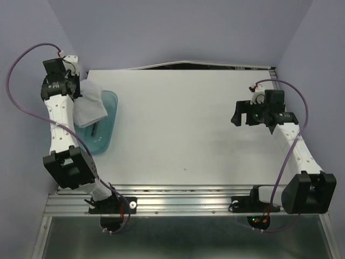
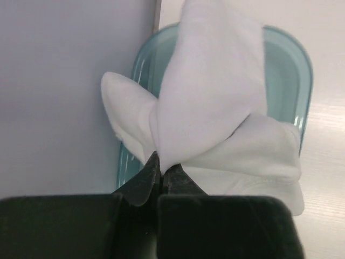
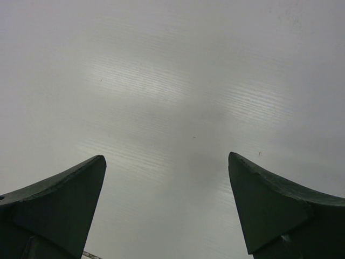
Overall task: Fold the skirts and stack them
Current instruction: Move the skirt to the center of the board
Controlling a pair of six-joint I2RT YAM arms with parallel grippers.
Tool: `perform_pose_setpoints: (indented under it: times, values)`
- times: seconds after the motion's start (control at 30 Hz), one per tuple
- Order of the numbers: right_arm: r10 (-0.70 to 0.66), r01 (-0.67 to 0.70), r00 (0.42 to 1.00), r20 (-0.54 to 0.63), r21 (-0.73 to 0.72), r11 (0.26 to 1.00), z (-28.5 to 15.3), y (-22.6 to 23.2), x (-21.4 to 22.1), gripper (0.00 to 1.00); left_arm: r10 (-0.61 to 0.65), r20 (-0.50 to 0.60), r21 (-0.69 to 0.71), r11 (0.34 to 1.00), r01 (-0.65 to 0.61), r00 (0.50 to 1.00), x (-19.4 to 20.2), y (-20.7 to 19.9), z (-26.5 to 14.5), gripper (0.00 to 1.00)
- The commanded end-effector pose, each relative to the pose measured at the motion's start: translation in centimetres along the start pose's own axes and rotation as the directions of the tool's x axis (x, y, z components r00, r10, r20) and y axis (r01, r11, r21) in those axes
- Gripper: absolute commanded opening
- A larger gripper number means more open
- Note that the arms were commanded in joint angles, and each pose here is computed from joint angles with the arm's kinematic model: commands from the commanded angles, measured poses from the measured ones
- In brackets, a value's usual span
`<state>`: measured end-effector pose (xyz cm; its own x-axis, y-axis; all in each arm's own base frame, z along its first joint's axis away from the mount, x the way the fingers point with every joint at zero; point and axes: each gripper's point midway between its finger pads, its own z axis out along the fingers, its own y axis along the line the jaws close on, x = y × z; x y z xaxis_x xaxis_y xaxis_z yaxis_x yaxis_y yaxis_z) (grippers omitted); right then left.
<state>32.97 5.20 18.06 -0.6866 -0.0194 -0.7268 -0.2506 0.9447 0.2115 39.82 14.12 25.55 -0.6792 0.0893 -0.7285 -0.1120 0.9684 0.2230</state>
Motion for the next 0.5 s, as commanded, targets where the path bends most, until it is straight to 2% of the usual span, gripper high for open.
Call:
perform_pose_setpoints:
  times: [0.0, 0.1, 0.13, 0.23, 0.3, 0.4, 0.47]
  values:
    - [-0.018, 0.020, 0.996, 0.088, -0.015, 1.000, -1.5, 0.6, -3.1, 1.00, 0.056, 0.256, 0.143, 0.985, -0.095, 0.965, -8.3, -3.4, -7.7, 0.00]
    - [-0.015, 0.017, 0.996, 0.084, -0.023, 1.000, -1.4, 0.7, -3.3, 1.00, 0.124, 0.375, 0.202, 0.956, -0.212, 0.919, -12.1, -8.1, -11.4, 0.00]
    - [-0.016, 0.018, 0.996, 0.087, -0.025, 1.000, -1.5, 0.8, -3.5, 1.00, 0.145, 0.416, 0.243, 0.933, -0.264, 0.898, -13.0, -10.9, -12.7, 0.00]
    - [-0.014, 0.016, 0.997, 0.080, -0.027, 1.000, -1.4, 0.8, -3.8, 1.00, 0.129, 0.493, 0.325, 0.890, -0.319, 0.860, -15.0, -15.1, -15.6, 0.00]
    - [-0.008, 0.009, 0.997, 0.077, -0.018, 1.000, -1.3, 0.6, -4.1, 1.00, 0.146, 0.508, 0.401, 0.833, -0.382, 0.849, -14.8, -19.5, -16.2, 0.00]
    - [-0.012, 0.013, 0.997, 0.075, -0.008, 1.000, -1.3, 0.4, -4.5, 1.00, 0.191, 0.535, 0.441, 0.768, -0.465, 0.823, -14.0, -23.9, -15.8, 0.00]
    - [-0.018, 0.018, 0.998, 0.066, 0.004, 1.000, -1.1, 0.1, -4.5, 1.00, 0.245, 0.557, 0.477, 0.687, -0.548, 0.793, -12.0, -28.3, -15.2, 0.01]
